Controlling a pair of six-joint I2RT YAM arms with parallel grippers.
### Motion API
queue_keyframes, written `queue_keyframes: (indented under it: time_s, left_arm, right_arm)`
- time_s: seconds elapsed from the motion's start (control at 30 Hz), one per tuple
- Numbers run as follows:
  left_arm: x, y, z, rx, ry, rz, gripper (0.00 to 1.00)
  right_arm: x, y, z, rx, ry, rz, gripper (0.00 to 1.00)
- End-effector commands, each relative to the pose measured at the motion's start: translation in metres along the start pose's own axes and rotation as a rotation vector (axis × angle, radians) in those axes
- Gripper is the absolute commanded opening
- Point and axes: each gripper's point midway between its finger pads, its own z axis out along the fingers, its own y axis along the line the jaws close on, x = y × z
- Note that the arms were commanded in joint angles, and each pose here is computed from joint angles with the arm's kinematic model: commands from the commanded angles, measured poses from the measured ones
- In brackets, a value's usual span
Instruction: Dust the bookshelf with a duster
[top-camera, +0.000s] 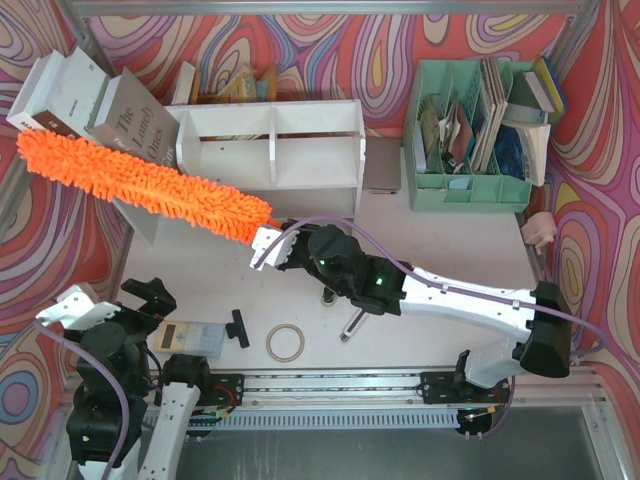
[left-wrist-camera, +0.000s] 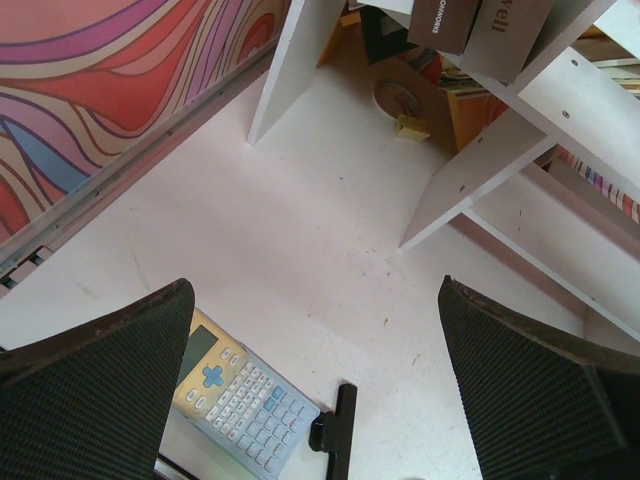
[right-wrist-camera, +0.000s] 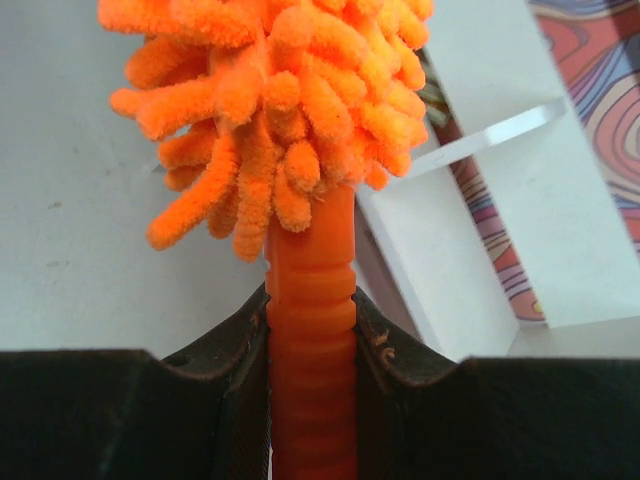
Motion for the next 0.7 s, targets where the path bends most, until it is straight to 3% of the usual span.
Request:
queue_keyframes:
  time_s: [0.0, 0.23, 0.67]
  left_arm:
    - [-0.002, 0.002, 0.001, -0.015, -0.006, 0.009, 0.98]
    - [0.000, 0.000, 0.004, -0.012, 0.008, 0.016, 0.98]
    - [0.001, -0.001, 0.004, -0.010, 0.011, 0.018, 0.98]
  right_arm:
    - [0.017, -0.005, -0.013, 0.033, 0.027, 0.055, 0.00]
    - [0.048, 0.014, -0.023, -0.004, 0.102, 0.047, 0.00]
    - [-0.017, -0.016, -0.013, 0.022, -0.073, 0.143, 0.00]
